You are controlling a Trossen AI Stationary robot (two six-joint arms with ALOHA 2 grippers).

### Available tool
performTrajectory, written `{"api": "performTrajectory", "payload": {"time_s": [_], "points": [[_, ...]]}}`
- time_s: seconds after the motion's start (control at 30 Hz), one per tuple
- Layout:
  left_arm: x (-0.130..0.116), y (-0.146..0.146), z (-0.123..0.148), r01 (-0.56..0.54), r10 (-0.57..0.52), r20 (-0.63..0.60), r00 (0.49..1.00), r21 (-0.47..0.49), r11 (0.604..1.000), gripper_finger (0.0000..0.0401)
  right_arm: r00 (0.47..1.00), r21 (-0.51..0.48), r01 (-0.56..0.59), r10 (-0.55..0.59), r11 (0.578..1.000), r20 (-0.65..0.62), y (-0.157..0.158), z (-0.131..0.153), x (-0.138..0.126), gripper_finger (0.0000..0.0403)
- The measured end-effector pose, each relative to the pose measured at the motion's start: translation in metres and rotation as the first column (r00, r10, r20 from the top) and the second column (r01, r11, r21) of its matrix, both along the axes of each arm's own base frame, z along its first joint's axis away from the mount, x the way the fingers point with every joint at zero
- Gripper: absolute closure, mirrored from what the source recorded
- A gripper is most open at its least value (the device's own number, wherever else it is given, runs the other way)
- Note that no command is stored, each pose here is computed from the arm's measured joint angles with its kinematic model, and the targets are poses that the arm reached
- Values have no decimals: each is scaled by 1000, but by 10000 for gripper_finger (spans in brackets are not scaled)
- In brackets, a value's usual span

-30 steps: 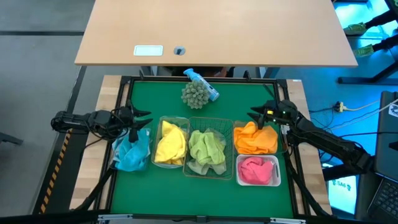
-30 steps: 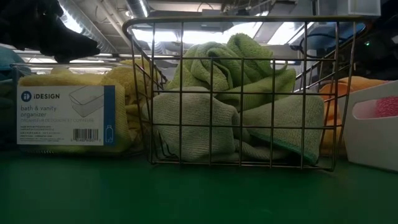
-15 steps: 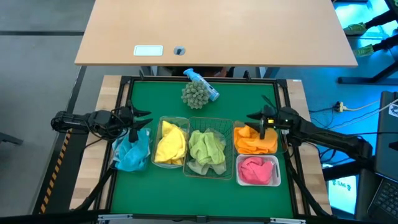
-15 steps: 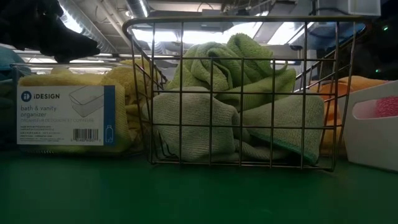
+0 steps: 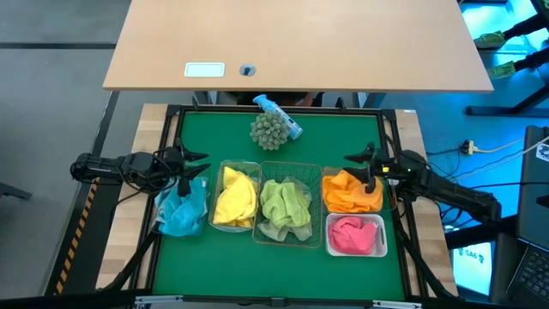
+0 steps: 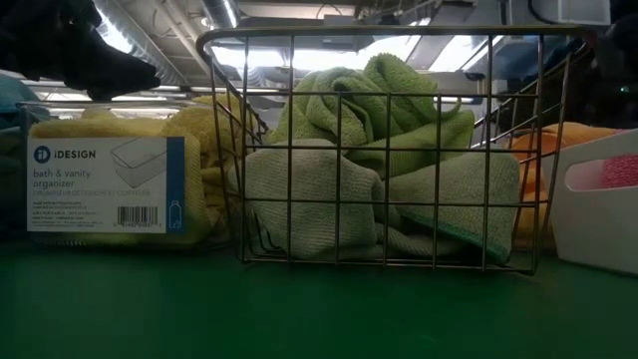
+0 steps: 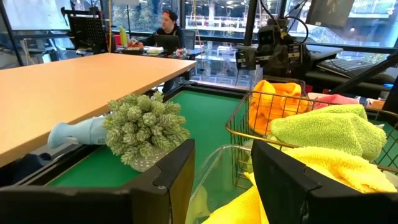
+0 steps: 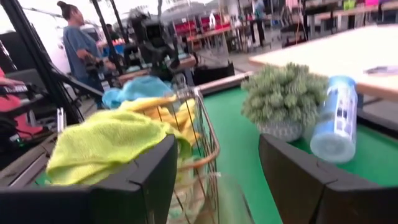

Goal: Sort microfiber towel by color & place in baskets
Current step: Return to Home Position

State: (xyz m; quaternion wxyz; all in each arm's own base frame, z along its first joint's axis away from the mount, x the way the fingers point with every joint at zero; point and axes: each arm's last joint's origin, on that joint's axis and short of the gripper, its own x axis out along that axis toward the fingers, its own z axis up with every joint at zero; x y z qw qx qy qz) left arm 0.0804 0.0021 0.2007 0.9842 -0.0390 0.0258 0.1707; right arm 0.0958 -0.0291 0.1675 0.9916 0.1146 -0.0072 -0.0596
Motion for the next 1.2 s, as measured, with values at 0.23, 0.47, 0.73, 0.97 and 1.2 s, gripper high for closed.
{"api": "performTrajectory", "payload": {"time_s": [0.23,0.47,0.73,0.97,1.2], "points": [[0,0,0,0,0,0,1000,0,1000,248,995,-25,-68,70,997,65,8,6,-2,181],[0,0,0,0,0,0,1000,0,1000,248,981,-20,-186,187,982,52,19,4,0,181],[0,0,0,0,0,1,1000,0,1000,248,968,-19,-246,247,969,51,25,4,0,181],[0,0,0,0,0,0,1000,0,1000,248,968,-19,-246,247,969,50,25,4,0,181],[0,0,0,0,0,1,1000,0,1000,248,968,-19,-246,247,969,50,25,4,0,181]]}}
